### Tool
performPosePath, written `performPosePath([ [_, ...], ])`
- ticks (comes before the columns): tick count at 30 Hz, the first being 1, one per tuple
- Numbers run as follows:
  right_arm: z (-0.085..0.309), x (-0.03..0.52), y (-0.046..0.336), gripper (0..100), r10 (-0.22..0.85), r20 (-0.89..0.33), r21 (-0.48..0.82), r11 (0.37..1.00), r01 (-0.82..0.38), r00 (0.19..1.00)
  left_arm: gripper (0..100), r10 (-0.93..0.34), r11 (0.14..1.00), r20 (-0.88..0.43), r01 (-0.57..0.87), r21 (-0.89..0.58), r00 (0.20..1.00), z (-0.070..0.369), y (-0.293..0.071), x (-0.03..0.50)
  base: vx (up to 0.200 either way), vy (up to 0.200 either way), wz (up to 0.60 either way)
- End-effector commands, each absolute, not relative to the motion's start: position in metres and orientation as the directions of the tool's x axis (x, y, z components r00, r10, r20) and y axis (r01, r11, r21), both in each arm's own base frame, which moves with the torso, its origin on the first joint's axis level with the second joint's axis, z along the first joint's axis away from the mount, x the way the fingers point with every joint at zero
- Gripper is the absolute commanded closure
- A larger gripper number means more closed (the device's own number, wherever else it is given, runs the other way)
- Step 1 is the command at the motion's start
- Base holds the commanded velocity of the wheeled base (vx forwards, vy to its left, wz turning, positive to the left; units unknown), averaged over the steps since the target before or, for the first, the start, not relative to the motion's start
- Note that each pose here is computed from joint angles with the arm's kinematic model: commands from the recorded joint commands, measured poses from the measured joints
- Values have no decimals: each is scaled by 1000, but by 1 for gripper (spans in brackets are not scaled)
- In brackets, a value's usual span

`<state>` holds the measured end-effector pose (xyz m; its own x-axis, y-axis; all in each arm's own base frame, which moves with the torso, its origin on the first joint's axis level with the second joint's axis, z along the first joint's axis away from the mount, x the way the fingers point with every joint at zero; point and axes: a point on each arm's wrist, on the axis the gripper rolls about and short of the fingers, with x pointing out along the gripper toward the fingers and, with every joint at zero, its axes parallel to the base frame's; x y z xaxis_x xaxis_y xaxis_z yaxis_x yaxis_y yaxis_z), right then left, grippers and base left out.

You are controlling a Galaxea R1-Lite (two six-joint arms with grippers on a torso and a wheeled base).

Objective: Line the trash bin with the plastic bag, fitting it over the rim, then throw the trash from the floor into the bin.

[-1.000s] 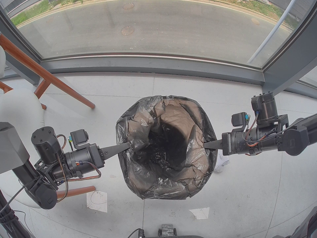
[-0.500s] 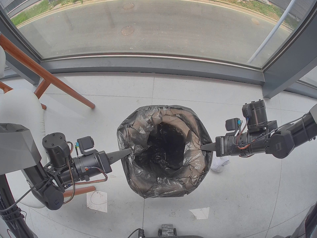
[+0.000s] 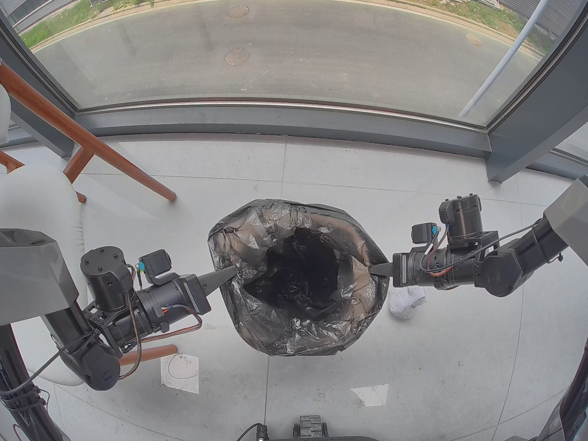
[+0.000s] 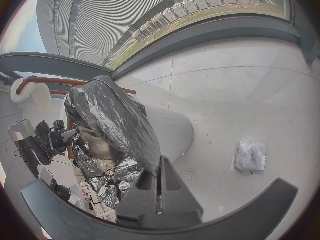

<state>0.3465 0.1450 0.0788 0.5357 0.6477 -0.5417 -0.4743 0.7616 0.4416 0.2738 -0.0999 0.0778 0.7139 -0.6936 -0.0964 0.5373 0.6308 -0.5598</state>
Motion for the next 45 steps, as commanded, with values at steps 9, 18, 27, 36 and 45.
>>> performPosePath([
  [9,79,359,146,0,645,-527,444,765,-467,554,100,-687,649,-109,540,-536,718,67,-103,283,0,0,0],
  [18,130,311,123,0,652,-460,428,758,-492,603,100,-630,691,-111,491,-530,768,63,-84,296,0,0,0],
  [27,162,283,112,0,661,-397,411,748,-520,637,100,-549,741,-102,427,-519,829,54,-81,320,0,0,0],
  [36,155,271,102,0,645,-417,413,762,-499,641,100,-451,797,-171,310,-518,876,48,-84,316,0,0,0],
  [45,150,255,83,0,610,-438,418,788,-451,660,0,-486,773,-96,376,-511,869,79,-92,296,0,0,0],
])
